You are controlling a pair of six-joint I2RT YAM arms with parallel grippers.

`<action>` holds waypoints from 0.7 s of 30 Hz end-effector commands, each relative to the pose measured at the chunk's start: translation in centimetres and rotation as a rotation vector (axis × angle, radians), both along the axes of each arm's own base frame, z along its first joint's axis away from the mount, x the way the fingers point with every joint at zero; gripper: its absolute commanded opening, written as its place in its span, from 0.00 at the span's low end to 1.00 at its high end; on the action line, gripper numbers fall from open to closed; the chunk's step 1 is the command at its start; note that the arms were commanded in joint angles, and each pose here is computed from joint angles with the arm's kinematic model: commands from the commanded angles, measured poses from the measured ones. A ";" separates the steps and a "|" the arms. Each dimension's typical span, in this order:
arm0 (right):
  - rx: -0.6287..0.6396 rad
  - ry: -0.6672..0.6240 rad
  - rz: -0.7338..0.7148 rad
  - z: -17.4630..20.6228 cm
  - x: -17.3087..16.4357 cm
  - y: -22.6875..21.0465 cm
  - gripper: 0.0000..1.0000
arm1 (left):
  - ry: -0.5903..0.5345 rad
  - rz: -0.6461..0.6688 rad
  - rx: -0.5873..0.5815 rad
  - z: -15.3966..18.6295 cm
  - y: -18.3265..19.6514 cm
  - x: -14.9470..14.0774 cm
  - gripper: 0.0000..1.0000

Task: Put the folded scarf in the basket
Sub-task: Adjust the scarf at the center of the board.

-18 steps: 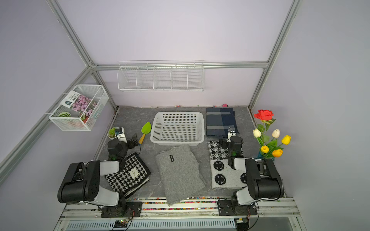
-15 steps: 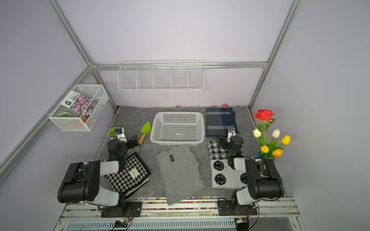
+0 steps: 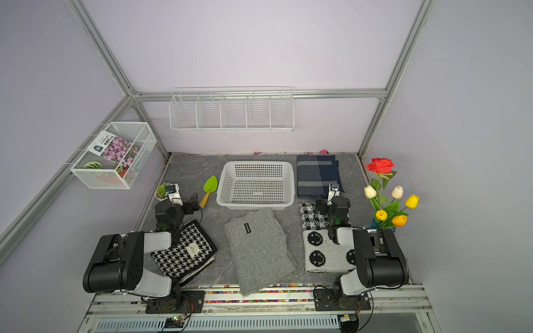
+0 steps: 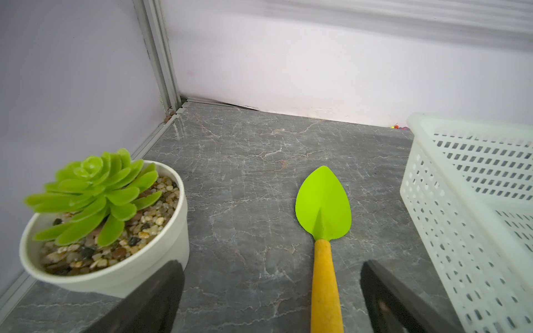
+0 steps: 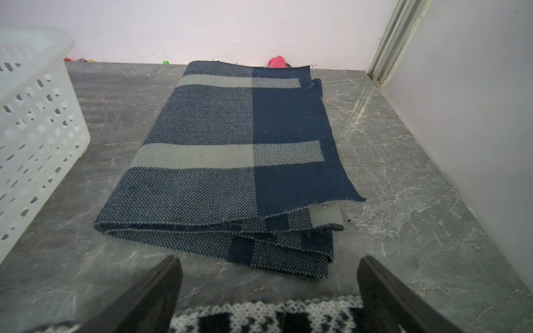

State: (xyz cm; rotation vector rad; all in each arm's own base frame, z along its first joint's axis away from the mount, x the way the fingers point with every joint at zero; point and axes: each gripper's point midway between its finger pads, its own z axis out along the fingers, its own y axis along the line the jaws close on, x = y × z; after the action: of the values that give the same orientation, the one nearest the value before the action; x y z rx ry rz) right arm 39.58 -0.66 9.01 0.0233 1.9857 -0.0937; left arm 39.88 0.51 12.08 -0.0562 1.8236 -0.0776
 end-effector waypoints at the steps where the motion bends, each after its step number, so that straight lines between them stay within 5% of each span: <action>1: 0.001 -0.005 0.002 0.0 0.1 0.2 0.99 | 0.006 -0.011 0.009 -0.3 0.0 0.1 1.00; 16: 0.002 -0.011 0.003 0.1 0.0 0.2 0.99 | 0.006 -0.007 0.012 -0.3 0.1 0.1 1.00; 21: -0.056 -0.046 0.082 3.6 -0.6 2.2 0.98 | 0.029 0.089 0.089 2.9 -0.1 -0.1 1.00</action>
State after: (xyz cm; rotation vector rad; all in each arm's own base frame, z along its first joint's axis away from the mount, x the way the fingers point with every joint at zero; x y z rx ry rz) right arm 39.19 0.17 9.70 -0.0194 1.9794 -0.0882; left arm 39.57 0.11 12.34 -0.0570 1.8429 -0.0247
